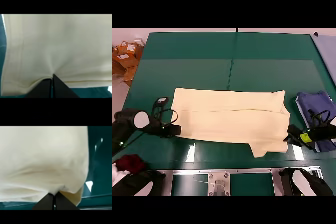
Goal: Fold the shirts.
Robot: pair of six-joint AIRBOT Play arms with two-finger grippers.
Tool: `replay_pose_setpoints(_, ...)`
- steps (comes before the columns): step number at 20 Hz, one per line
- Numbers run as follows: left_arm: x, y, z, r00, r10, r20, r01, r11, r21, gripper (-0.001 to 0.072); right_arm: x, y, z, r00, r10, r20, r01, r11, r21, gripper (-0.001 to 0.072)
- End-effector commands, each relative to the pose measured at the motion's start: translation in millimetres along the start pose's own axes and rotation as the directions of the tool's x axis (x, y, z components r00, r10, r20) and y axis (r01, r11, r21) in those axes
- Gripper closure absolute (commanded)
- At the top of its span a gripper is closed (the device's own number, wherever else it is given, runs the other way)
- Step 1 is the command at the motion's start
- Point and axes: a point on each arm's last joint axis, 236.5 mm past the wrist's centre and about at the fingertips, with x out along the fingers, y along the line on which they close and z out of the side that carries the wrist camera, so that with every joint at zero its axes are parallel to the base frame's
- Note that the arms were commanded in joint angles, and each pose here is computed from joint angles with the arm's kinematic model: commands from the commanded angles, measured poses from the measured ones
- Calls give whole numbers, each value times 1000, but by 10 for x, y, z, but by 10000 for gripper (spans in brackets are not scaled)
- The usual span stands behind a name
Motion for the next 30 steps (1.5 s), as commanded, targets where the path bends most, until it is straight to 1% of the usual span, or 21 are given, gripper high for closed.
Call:
replay_pose_setpoints(1,-233,-16,302,996,14,93,-18,999,46,691,-402,582,250,974,194,118,-188,980,-60,695)
replay_pose_setpoints(3,-400,-111,653,977,-12,211,0,999,54,691,-579,839,470,948,260,183,-244,964,-105,695)
replay_pose_setpoints(5,-454,-190,925,967,-26,253,6,997,80,691,-624,991,690,938,279,208,-258,958,-122,695)
replay_pose_setpoints(10,-162,-275,1631,976,0,217,-22,995,100,690,-431,1122,1316,936,281,213,-269,960,-82,694)
replay_pose_setpoints(15,333,-340,2193,984,9,176,-25,995,92,688,-137,1369,1980,900,379,213,-368,925,-89,694)
replay_pose_setpoints(16,410,-357,2280,983,4,184,-21,996,89,615,-53,1367,2077,904,378,200,-370,926,-75,693)
replay_pose_setpoints(17,465,-377,2375,980,-3,201,-13,997,81,202,8,1365,2145,908,375,187,-367,927,-78,650)
replay_pose_setpoints(18,454,-391,2469,974,-6,227,-10,998,68,-13,21,1364,2228,909,374,186,-366,927,-81,474)
replay_pose_setpoints(19,348,-333,2617,961,15,275,-33,998,60,2,-37,1354,2313,905,378,197,-366,926,-96,389)
replay_pose_setpoints(20,194,-244,2767,946,42,320,-58,997,41,3,-153,1342,2402,897,385,219,-362,922,-140,382)
replay_pose_setpoints(21,-3,-110,2906,934,67,350,-75,997,8,3,-294,1301,2477,891,388,236,-352,918,-181,342)
replay_pose_setpoints(22,-184,19,2978,931,82,355,-79,997,-23,2,-423,1200,2537,893,376,248,-325,919,-223,242)
replay_pose_setpoints(23,-359,171,3000,934,99,343,-84,995,-59,3,-505,1054,2556,903,351,247,-290,923,-252,128)
replay_pose_setpoints(24,-477,287,2968,942,108,317,-84,993,-88,3,-552,879,2547,917,321,237,-253,927,-277,118)
replay_pose_setpoints(26,-604,454,2802,965,119,235,-89,987,-132,3,-537,590,2454,939,289,185,-225,926,-303,101)
replay_pose_setpoints(27,-609,508,2699,974,122,190,-96,986,-139,3,-497,487,2390,946,291,142,-237,920,-312,99)
replay_pose_setpoints(28,-592,523,2604,981,124,149,-103,984,-142,3,-429,414,2334,950,297,98,-254,917,-308,39)
replay_pose_setpoints(30,-563,457,2517,988,101,113,-88,989,-118,3,-239,350,2247,953,303,12,-283,902,-327,17)
